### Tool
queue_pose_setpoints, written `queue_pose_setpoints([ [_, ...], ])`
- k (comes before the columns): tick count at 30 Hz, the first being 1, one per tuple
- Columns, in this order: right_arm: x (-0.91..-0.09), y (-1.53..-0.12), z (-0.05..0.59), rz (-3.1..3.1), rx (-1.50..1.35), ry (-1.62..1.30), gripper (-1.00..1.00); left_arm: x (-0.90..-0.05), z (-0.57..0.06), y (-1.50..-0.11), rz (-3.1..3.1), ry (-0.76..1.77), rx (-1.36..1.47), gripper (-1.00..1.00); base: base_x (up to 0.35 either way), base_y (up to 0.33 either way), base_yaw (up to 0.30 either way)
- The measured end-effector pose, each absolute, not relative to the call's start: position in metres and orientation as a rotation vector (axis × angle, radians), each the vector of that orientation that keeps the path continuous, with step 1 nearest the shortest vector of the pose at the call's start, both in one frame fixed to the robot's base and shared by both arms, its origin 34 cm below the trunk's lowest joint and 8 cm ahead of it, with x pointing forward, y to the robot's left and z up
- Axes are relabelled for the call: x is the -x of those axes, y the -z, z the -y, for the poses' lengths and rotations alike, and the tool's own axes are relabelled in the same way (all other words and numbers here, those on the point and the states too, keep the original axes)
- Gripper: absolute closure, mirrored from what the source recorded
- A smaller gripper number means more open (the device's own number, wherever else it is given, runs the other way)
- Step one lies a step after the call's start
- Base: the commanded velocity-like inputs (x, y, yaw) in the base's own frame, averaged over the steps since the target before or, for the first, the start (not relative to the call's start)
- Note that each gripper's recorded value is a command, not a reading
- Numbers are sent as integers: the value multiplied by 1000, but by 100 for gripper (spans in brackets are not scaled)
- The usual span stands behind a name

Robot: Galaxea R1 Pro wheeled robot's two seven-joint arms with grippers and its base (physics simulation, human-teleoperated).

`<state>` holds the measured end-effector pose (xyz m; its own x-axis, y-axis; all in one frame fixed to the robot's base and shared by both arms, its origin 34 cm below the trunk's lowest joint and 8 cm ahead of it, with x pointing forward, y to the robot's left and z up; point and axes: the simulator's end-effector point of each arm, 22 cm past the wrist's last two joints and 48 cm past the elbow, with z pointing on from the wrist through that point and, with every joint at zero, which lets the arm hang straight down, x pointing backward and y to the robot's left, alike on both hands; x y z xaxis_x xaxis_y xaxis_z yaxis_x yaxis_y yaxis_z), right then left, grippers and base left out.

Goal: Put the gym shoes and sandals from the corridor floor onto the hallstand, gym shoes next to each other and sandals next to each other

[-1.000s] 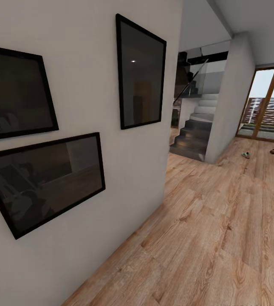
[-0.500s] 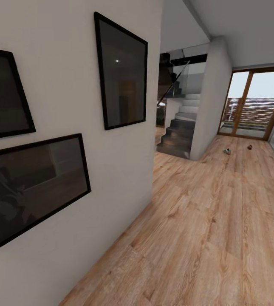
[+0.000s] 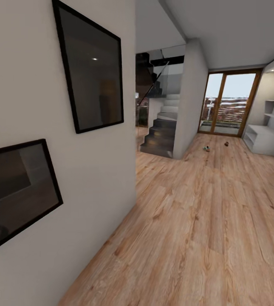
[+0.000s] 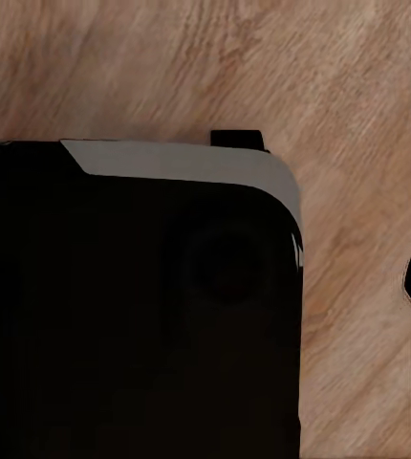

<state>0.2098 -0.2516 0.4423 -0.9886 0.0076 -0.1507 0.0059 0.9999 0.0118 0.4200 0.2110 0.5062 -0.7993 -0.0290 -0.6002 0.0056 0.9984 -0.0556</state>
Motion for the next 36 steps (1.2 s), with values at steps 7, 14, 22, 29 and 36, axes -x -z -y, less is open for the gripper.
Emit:
queue_pose_setpoints([
  [7, -210, -442, 251, -2991, -10, -17, -100, -420, -211, -506, -2496, 72, 16, -100, 281, -214, -219],
  [14, -210, -442, 252, -2990, -10, -17, -100, -420, -211, -506, -2496, 72, 16, -100, 234, -265, -216],
  [22, -210, -442, 252, -2991, -10, -17, -100, -420, -212, -506, -2496, 68, 15, -100, 273, -228, -215],
  [29, -210, -442, 252, -2990, -10, -17, -100, -420, -213, -506, -2496, 66, 14, -100, 299, -191, -215],
  [36, -209, -442, 252, -2991, -10, -17, -100, -420, -214, -506, -2496, 66, 14, -100, 309, -170, -214],
])
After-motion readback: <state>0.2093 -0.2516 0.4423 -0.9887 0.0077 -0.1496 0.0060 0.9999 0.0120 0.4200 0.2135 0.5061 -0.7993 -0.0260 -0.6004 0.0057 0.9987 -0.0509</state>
